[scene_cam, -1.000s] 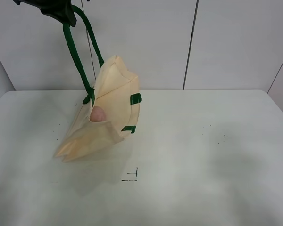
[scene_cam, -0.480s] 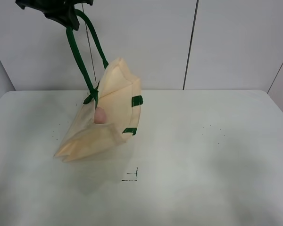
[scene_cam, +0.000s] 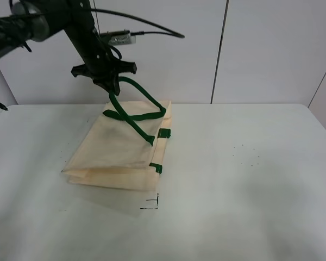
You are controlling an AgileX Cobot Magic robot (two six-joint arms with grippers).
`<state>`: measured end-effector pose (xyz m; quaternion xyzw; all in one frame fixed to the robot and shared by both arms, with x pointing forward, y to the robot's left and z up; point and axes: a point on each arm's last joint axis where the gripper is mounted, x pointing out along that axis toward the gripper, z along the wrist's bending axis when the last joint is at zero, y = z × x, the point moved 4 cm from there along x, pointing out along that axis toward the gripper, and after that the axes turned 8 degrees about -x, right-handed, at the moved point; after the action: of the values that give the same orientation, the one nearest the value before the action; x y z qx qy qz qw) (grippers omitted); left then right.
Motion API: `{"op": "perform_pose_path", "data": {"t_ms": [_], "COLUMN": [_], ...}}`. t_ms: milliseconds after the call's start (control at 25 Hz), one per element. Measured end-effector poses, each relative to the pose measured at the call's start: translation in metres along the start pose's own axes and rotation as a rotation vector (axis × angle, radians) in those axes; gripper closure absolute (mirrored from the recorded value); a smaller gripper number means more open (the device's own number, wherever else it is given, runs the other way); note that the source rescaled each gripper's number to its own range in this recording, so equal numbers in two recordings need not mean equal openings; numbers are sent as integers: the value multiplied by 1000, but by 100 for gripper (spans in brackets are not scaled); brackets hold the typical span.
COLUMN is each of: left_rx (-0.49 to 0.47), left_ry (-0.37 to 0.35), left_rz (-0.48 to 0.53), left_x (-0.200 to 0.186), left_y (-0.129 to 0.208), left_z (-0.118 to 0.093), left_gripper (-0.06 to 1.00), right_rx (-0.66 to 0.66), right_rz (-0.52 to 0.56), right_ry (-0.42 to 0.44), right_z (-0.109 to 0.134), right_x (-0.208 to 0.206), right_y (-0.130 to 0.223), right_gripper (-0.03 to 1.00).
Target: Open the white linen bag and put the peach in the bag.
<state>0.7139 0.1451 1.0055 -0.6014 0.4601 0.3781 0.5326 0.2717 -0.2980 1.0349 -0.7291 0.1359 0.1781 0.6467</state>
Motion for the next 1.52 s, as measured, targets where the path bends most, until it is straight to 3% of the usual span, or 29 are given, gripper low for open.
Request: {"op": "perform_pose_path", "data": {"t_ms": [80,120,320,440,600,760,1000,1120,1320,1520], "left_rx": [9,11,16,44,66,12,-149,-210,-226,-223], "left_ry": [-10,-9,-12,-94,-194,-198,-190,-195,-184,-169], "left_rz": [35,50,84,85,66,66,67,70,120,136], "left_x": [19,25,35,40,39,37,29,25,14,-27], "left_y": [2,3,9,11,6,1,-10,-9,11,45], "left_z": [2,2,3,15,33,58,136,164,165,157], "left_gripper": [89,82,23,10,7,6,6,6,6,6], "right_rx": [0,0,0,0,0,0,0,0,1,2], "right_rz": [0,0,0,0,0,0,0,0,0,0], "right_ry": [0,0,0,0,0,0,0,0,0,0], "right_z": [0,0,0,0,0,0,0,0,0,0], "right_x": [0,0,0,0,0,0,0,0,0,0], "right_y": [0,0,0,0,0,0,0,0,0,0], "right_gripper": [-3,-3,-3,-3,-3,-3,-3,-3,-3,-3]}}
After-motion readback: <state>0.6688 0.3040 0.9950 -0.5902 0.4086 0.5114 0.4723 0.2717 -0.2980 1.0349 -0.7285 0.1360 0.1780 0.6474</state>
